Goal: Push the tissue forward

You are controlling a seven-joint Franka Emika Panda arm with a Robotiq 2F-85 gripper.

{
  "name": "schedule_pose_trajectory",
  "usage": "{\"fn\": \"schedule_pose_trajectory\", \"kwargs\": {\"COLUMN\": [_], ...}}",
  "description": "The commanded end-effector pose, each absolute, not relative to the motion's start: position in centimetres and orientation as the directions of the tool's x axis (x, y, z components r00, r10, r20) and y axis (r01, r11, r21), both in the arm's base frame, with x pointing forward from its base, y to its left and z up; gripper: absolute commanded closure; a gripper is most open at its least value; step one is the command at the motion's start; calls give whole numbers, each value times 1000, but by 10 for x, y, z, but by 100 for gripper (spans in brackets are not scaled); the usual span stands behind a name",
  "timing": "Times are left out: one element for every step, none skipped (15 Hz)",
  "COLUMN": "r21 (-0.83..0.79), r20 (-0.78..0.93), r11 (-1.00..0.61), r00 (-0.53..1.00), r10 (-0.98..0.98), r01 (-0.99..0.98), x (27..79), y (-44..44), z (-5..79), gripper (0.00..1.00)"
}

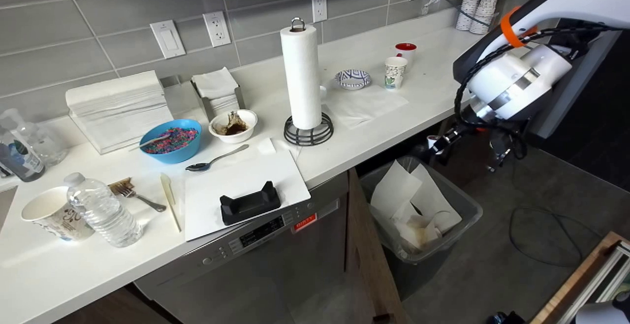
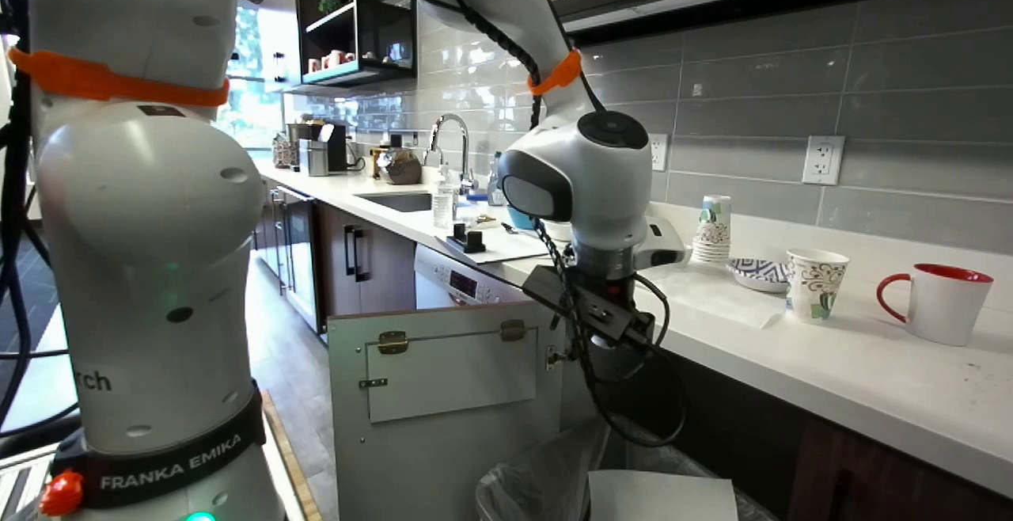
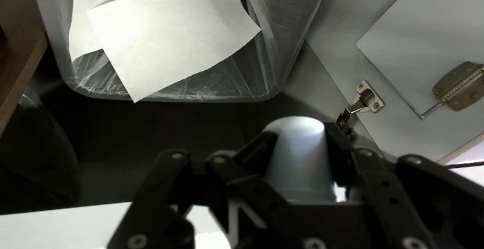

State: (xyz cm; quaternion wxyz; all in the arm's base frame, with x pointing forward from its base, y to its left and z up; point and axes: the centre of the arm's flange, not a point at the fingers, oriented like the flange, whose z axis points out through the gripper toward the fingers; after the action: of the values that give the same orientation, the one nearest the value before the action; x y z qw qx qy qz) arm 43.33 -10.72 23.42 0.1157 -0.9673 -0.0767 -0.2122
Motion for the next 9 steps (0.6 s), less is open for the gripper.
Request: {"fn": "schedule_pose_trajectory", "kwargs": {"r21": [-225,-230,-231,-234,-234,-233,-232,-231,-228], "r20": [407,407,405,403,402,402,402,403,404], "r11": [-958,-957,-957,-957,-958,-959,-960,-961,-962], "r00": [910,911,912,913,914,914,914,914,913], "r10": [75,71,67,64,59,57,52,50,46], "r01": [179,177,173,171,165,162,157,154,150], "x": [448,451,453,455,456,457,459,459,459], "y": [-121,-122,-124,-125,-127,-128,-130,-130,-131], "z": [236,237,237,237,238,238,239,240,241], "gripper": [31,24,15,8,1,0,0,0,0]}}
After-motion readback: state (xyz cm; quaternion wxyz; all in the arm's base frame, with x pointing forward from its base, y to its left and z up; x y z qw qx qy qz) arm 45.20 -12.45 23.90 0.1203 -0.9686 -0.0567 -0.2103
